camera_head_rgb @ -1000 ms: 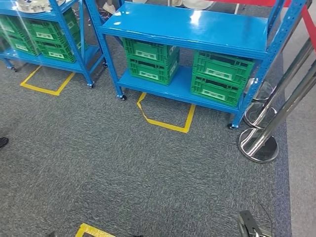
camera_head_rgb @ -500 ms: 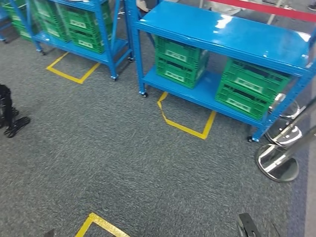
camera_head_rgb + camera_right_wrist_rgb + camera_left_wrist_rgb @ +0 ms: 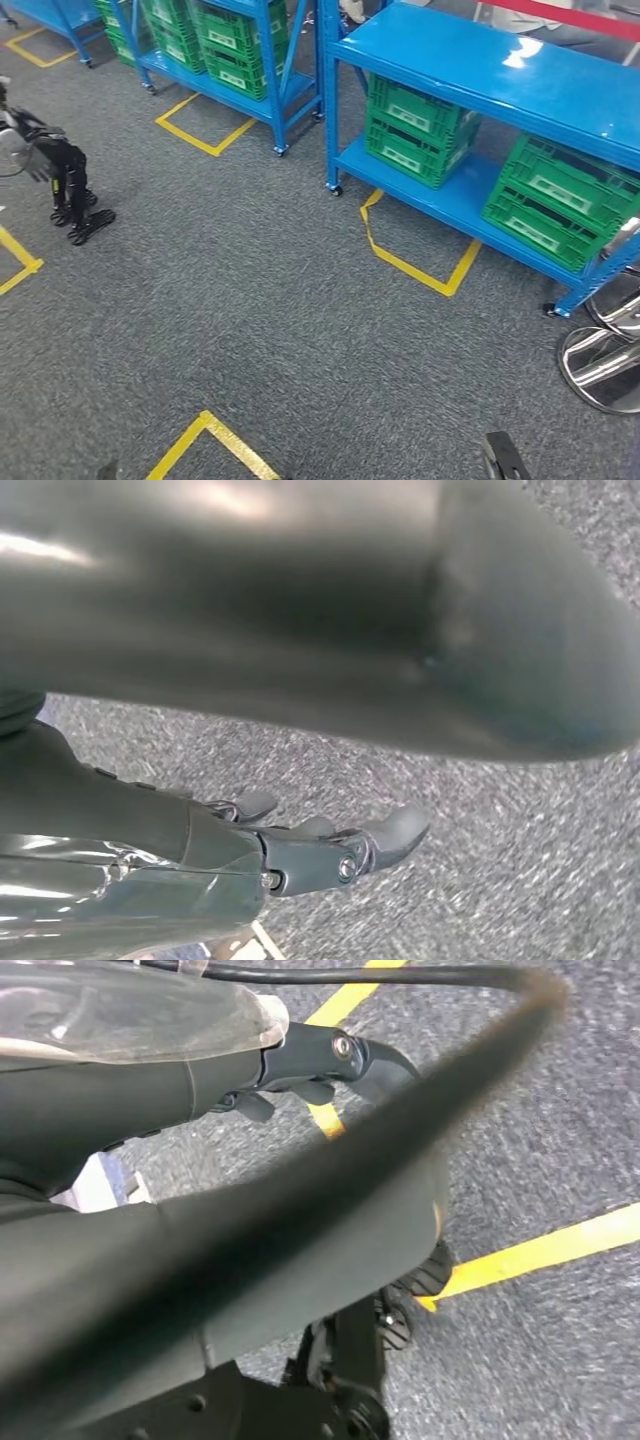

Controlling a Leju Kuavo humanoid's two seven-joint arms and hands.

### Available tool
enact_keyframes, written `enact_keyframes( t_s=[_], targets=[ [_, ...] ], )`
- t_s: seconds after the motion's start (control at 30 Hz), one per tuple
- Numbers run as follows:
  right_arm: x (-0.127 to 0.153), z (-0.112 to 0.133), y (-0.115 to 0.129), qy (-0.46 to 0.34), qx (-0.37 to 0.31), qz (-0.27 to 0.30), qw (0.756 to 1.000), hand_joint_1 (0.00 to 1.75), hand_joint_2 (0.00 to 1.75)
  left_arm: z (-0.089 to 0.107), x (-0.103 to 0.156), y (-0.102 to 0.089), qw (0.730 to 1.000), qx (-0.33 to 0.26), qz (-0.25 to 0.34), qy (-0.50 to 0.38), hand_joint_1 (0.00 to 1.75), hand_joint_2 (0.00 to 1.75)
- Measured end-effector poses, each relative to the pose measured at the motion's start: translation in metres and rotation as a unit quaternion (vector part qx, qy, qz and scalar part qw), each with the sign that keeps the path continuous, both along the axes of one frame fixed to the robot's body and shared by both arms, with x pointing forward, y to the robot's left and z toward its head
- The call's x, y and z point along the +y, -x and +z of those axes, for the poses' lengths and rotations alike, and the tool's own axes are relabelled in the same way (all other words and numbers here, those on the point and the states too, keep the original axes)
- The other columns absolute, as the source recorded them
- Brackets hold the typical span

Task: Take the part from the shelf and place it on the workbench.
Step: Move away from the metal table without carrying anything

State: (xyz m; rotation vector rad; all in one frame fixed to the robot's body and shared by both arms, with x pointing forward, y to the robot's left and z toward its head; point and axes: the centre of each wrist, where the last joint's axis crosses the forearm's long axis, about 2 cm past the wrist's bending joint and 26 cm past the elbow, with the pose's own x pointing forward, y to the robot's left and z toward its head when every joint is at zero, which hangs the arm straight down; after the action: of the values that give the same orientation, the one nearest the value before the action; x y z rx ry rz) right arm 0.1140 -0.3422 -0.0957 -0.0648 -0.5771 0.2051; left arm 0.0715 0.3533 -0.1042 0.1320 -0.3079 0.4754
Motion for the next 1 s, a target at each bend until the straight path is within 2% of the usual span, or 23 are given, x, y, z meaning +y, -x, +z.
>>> enact_keyframes(
  t_s=[1.0],
  targets=[
    [-0.0002,0.0,-0.0001,0.0,-0.001,-0.002,1.0,0.0,0.0,-0.0002,0.0004,0.0015,1.0,0.003,-0.001,-0.003,0.0,0.0]
  ],
)
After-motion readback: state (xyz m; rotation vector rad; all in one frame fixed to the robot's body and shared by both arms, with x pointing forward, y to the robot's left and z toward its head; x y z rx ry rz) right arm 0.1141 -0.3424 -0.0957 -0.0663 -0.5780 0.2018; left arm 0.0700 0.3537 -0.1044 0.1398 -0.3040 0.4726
